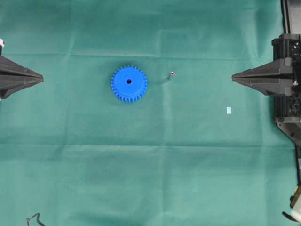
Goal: Insert the shaft into the center hole of the gear.
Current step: 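Move the right gripper left toward the small silver shaft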
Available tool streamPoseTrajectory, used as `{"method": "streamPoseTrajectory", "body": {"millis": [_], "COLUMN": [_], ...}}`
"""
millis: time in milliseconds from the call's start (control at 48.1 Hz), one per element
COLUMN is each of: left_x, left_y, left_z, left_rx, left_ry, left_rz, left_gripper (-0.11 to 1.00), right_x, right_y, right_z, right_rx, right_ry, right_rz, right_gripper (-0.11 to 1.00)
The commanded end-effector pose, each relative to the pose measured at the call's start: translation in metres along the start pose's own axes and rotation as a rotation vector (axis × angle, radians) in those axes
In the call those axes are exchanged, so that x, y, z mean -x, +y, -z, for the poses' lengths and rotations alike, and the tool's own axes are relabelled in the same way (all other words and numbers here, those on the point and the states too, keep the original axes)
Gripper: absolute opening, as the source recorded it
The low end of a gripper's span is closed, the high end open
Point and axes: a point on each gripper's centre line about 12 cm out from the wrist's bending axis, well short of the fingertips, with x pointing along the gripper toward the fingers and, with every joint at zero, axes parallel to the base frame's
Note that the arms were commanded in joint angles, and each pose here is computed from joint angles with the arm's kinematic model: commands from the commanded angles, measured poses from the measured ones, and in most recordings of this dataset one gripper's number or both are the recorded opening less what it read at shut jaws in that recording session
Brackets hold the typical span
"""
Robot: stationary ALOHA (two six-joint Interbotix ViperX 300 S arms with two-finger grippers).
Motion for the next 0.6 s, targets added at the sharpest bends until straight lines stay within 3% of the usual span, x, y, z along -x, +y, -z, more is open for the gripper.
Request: {"method": "streamPoseTrajectory", "body": {"millis": [0,353,582], "left_x": [-0.004,-0.004,-0.005], "left_y": [-0.002,-0.002,-0.002], "left_z": [-0.013,-0.013,-0.011], "left_rx": [-0.002,0.000,0.001], "left_ry": [-0.028,-0.020,-0.008], "left_rz": [0.012,0.012,0.012], "left_gripper": [0.00,0.00,0.00], "right_x": [-0.002,-0.018,-0.037], "right_y": [0.000,-0.007,-0.022], "right_z": [-0.002,0.003,0.027], "right_rx": [0.017,-0.009,-0.036], "right_ry": [0.003,0.118,0.210], "right_rz": [-0.002,0.035,0.101], "right_gripper": [0.03,0.03,0.03]}}
